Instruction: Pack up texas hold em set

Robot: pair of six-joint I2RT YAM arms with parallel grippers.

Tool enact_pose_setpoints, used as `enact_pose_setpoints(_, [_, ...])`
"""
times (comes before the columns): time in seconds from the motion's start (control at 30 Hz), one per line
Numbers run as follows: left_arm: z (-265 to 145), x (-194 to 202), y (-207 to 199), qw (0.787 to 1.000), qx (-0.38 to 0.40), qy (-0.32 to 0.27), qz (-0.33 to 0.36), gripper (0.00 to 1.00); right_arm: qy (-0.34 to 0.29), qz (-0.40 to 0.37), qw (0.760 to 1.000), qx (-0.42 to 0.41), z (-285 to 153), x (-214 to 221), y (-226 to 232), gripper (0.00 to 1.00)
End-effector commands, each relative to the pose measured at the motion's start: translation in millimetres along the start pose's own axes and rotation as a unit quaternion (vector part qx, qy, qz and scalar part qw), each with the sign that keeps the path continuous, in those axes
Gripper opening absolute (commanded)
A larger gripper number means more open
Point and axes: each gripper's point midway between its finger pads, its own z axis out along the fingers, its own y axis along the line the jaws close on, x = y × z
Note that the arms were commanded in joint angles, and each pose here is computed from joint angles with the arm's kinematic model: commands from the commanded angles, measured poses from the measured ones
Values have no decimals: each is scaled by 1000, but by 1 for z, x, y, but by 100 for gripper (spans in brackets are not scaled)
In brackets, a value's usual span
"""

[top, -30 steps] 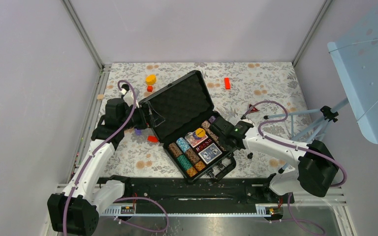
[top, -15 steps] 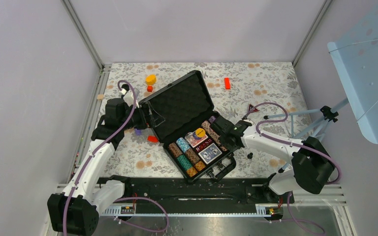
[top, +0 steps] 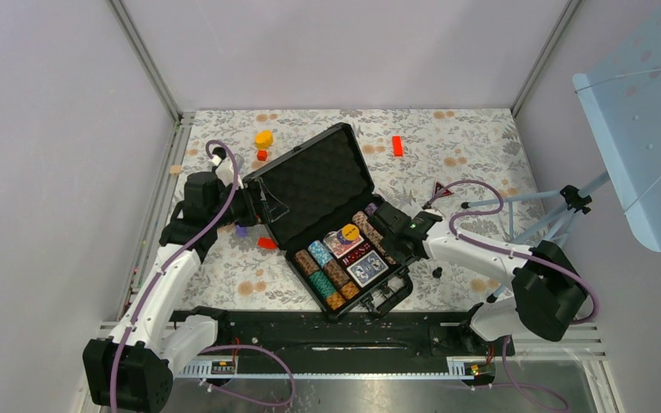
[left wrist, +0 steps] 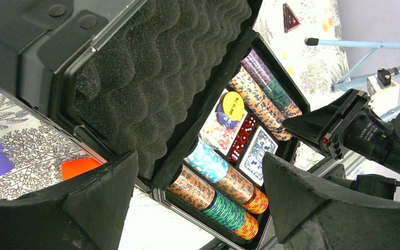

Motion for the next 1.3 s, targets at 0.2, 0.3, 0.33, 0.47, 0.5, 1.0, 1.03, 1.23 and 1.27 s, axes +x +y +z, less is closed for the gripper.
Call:
enact_pose_setpoints(0.2, [1, -12, 3, 1000, -7, -20, 14, 89, -41, 9, 999, -26, -27, -30, 2, 31])
enact_pose_setpoints(0.3, [1, -12, 3, 1000, -8, -20, 13, 89, -43, 8, 998, -34, -33, -33, 4, 31])
enact_pose_setpoints(0.33, [1, -12, 3, 1000, -8, -20, 13, 89, -42, 8, 998, -35, -34, -33, 4, 31])
enact_pose_setpoints(0.47, [2, -11, 4, 1000, -9, -19, 13, 89, -53, 2, 998, -34, -37, -39, -2, 31])
enact_pose_setpoints(0.5, [2, -11, 4, 1000, -9, -19, 12, 89, -61, -2, 998, -32, -37, -42, -5, 31])
enact_pose_setpoints(1.0, [3, -10, 4, 1000, -6, -15, 10, 89, -77, -49, 996, 15, -10, -46, -33, 5])
enact_pose_setpoints(1.03, [3, -10, 4, 1000, -7, -15, 10, 89, -74, -50, 996, 12, -9, -46, -31, 5])
enact_pose_setpoints(1.23, [3, -10, 4, 1000, -7, -15, 10, 89, -50, -69, 996, 9, -1, -35, -23, 4])
enact_pose_setpoints(1.27, [3, -10, 4, 1000, -8, -15, 10, 89, -46, -71, 996, 8, 0, -34, -21, 4])
